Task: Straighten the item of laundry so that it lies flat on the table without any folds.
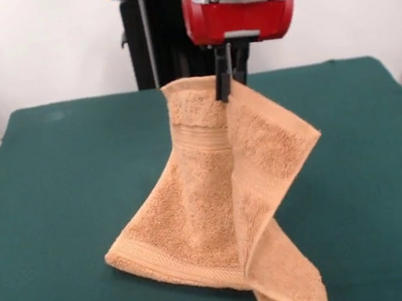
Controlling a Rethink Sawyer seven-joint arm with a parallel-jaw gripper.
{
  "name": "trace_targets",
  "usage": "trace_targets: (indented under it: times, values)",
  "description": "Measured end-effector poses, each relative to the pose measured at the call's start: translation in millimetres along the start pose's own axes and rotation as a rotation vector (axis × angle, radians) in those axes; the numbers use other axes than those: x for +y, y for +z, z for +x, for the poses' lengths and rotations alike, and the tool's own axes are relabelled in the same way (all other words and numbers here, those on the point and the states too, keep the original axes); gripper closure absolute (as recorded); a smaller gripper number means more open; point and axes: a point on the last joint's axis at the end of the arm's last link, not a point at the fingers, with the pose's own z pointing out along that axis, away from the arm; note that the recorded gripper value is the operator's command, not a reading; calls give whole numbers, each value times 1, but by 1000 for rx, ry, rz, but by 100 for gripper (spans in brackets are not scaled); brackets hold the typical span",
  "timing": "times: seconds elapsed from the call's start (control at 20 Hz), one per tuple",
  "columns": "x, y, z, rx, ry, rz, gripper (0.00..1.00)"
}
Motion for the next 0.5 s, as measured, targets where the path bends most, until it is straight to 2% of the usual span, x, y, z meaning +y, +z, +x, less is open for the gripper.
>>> trace_targets:
  times: [0.2,0.5]
  values:
    - [14,1,17,20,-11,-10,100]
    - [37,16,58,78,-13,-41,100]
